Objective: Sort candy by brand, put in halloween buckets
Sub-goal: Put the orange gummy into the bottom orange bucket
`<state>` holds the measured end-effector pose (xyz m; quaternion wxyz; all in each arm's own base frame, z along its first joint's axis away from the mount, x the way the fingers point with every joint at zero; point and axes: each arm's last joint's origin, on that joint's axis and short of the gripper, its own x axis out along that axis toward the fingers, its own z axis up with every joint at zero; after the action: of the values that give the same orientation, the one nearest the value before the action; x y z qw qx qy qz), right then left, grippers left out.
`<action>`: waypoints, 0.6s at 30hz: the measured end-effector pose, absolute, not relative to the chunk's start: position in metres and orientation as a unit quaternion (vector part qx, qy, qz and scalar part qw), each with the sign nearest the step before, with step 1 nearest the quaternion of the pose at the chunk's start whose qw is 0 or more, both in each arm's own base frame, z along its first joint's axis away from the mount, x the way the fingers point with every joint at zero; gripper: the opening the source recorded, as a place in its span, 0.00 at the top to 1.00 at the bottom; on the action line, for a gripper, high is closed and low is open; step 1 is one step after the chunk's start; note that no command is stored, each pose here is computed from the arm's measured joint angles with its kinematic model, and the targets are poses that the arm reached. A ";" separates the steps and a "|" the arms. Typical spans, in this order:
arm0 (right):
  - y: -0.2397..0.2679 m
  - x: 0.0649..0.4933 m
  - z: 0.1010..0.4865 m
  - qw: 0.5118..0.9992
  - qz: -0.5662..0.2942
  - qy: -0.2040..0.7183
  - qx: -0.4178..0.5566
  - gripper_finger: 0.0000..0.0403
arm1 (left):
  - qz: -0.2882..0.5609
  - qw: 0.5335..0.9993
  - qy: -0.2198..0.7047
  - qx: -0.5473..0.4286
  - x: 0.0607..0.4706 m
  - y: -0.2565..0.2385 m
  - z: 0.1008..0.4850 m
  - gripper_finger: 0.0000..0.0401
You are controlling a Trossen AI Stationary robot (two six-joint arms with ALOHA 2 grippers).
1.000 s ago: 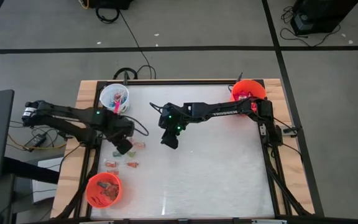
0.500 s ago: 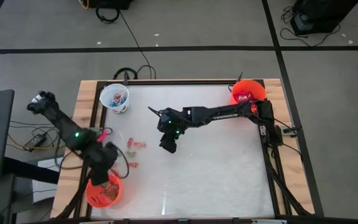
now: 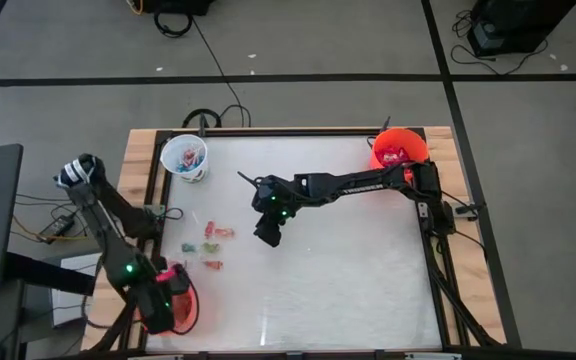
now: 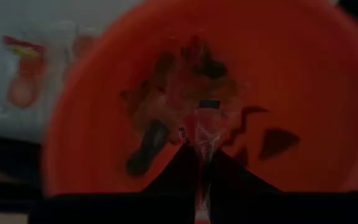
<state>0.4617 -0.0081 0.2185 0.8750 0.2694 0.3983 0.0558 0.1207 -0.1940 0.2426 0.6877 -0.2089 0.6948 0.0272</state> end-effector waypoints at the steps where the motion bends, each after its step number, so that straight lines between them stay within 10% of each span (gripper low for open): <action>1: -0.008 0.462 0.219 0.875 0.055 0.398 0.272 0.64 | 0.028 0.687 0.696 -0.205 0.122 -0.197 0.237 0.95; 11: 0.006 0.462 0.219 0.872 0.063 0.402 0.270 0.64 | 0.044 0.696 0.683 -0.216 0.129 -0.209 0.208 0.93; 18: 0.016 0.462 0.219 0.872 0.063 0.405 0.269 0.64 | 0.037 0.695 0.679 -0.233 0.126 -0.206 0.216 0.70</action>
<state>0.4617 0.0160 0.2185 0.8716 0.2693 0.4046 0.0632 0.1265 -0.2057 0.2161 0.6949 -0.2325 0.6794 0.0370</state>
